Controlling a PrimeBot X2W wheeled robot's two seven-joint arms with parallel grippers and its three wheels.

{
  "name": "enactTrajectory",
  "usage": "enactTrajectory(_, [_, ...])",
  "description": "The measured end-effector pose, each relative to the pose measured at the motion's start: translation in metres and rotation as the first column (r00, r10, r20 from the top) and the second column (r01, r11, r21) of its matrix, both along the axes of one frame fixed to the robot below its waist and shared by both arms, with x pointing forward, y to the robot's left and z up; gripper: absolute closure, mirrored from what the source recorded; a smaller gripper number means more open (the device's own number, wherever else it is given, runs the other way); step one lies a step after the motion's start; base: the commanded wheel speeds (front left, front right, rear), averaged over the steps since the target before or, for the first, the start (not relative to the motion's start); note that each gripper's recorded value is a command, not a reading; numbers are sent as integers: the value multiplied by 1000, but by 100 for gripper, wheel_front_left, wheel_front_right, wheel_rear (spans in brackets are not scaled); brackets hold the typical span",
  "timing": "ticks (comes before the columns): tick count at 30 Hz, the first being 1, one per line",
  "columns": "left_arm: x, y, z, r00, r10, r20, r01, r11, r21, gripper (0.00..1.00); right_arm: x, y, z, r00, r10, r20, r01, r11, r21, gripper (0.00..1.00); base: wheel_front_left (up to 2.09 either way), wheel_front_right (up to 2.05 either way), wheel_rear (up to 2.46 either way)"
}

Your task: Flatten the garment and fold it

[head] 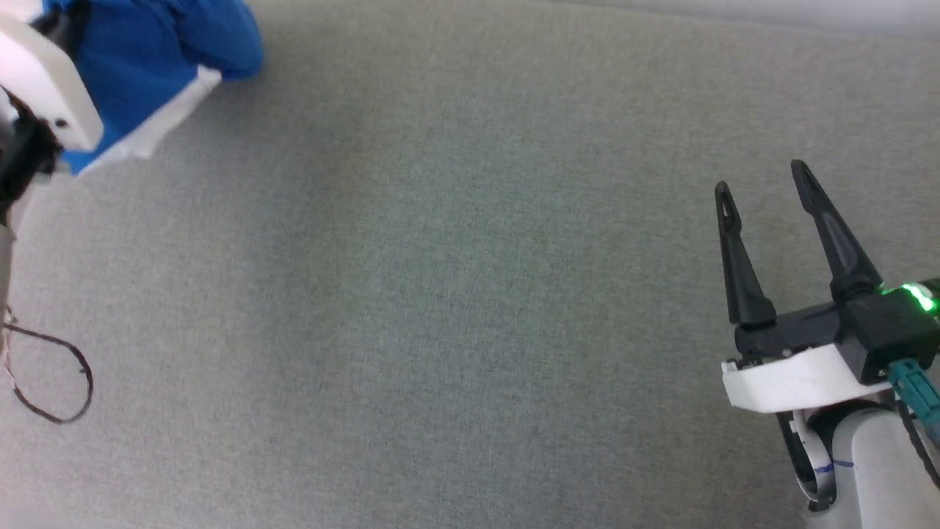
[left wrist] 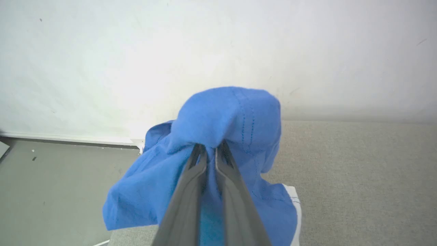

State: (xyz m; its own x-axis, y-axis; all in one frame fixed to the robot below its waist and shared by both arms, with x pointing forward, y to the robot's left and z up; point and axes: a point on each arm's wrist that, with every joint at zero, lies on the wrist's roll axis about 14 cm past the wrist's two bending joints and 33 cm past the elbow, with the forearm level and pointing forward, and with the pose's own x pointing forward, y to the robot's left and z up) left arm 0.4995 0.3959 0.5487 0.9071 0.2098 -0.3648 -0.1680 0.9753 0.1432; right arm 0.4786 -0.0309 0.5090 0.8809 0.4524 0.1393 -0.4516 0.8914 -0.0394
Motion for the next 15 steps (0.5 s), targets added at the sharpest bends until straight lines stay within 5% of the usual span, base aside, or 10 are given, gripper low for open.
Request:
enactTrajectory(9, [12,-57,123,957,-173,233,164,985,60,100,-29,-40,33,994,-98,48,96,994,48,0,0,0,0])
enactTrajectory(15, [22,-140,160,885,-353,303,350,935,66,100,-49,-84,51,973,-213,87,208,976,62,0,0,0,0])
